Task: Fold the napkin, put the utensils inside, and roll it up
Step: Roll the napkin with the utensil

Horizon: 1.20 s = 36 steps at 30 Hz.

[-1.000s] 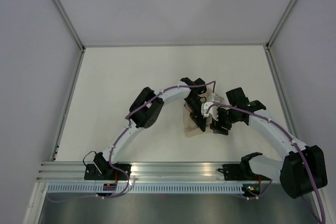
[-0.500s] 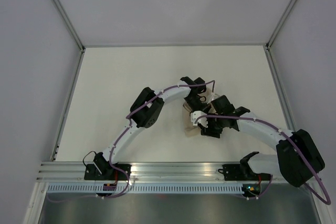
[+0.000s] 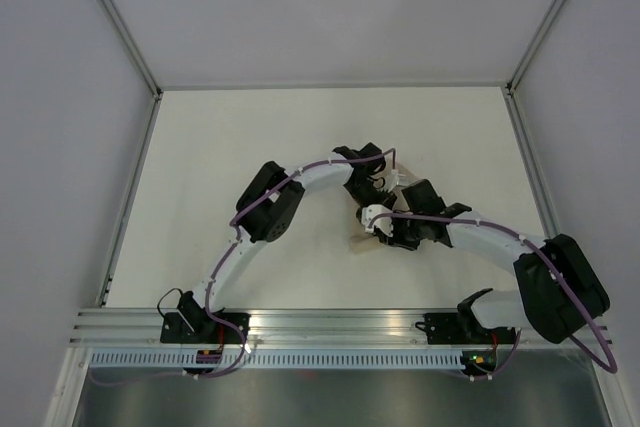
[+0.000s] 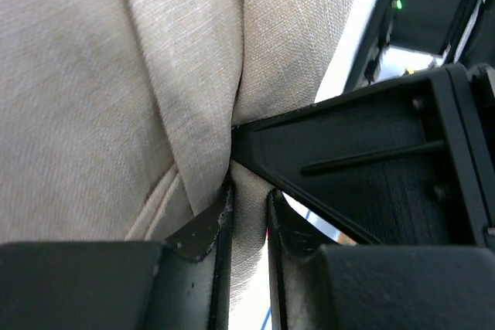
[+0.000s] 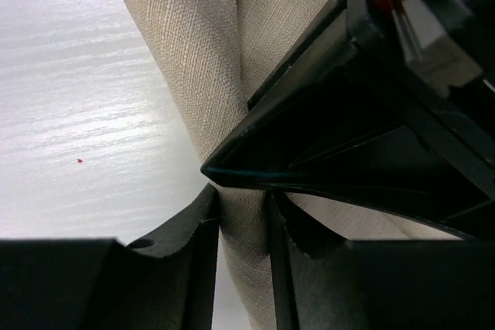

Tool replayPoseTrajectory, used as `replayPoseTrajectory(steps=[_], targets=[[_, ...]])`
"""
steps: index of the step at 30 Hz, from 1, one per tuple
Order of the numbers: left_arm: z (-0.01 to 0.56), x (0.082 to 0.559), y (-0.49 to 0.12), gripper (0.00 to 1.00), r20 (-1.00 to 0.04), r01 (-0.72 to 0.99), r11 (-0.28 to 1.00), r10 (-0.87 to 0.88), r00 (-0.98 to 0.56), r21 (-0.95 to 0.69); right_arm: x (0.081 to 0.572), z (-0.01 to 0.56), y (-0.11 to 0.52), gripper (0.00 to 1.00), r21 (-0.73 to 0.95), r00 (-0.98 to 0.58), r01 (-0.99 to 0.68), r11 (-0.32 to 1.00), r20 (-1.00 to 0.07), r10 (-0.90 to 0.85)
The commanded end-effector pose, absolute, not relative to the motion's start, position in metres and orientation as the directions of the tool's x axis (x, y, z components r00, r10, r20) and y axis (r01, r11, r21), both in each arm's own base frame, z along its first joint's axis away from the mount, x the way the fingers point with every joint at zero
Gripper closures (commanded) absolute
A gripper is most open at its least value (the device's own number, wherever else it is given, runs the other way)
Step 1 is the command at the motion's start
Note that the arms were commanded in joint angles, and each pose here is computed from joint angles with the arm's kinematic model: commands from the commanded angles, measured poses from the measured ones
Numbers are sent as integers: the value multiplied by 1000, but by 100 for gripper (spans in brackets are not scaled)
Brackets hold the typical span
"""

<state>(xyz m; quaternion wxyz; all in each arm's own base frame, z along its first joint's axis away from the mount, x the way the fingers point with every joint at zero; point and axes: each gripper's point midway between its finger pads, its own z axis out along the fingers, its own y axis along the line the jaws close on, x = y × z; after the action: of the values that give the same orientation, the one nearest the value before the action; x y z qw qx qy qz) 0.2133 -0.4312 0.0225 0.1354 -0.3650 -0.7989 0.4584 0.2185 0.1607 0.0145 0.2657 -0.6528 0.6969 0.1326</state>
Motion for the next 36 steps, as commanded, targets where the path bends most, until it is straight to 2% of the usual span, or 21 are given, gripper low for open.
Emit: replayPoseTrajectory(steps=[1, 3, 4, 7, 8, 14, 23, 27, 28, 30, 34, 36], targets=[[32, 267, -441, 77, -245, 529, 434, 557, -794, -729, 215, 8, 167, 84, -84, -50, -989, 122, -591, -805], [42, 272, -436, 77, -265, 517, 433, 518, -813, -739, 218, 12, 167, 85, -43, -75, -991, 128, -613, -787], [64, 282, -442, 77, -329, 536, 408, 476, -816, -739, 220, 13, 165, 85, -37, -80, -991, 130, -616, -783], [83, 290, -438, 77, -369, 532, 407, 414, -832, -743, 223, 15, 161, 85, 24, -109, -992, 121, -627, -771], [97, 295, -436, 77, -416, 554, 396, 384, -824, -732, 232, 21, 160, 85, 26, -115, -991, 129, -637, -762], [123, 314, -420, 77, -554, 604, 458, 255, -792, -652, 231, 12, 154, 86, 214, -209, -972, 96, -607, -767], [103, 312, -405, 79, -552, 599, 507, 261, -792, -620, 235, 8, 154, 87, 307, -248, -949, 76, -570, -783], [109, 324, -393, 80, -639, 623, 563, 203, -742, -543, 230, 8, 152, 87, 358, -269, -931, 66, -554, -788], [126, 331, -392, 80, -692, 642, 562, 162, -703, -521, 234, 10, 151, 87, 358, -272, -931, 69, -557, -784], [117, 335, -379, 80, -716, 613, 617, 112, -689, -494, 228, 10, 151, 87, 410, -303, -910, 65, -548, -779], [136, 337, -372, 80, -802, 646, 602, 16, -598, -470, 234, 11, 148, 87, 449, -330, -891, 62, -550, -767], [137, 332, -362, 81, -846, 673, 617, 21, -533, -408, 234, 10, 148, 87, 475, -347, -878, 62, -541, -766]])
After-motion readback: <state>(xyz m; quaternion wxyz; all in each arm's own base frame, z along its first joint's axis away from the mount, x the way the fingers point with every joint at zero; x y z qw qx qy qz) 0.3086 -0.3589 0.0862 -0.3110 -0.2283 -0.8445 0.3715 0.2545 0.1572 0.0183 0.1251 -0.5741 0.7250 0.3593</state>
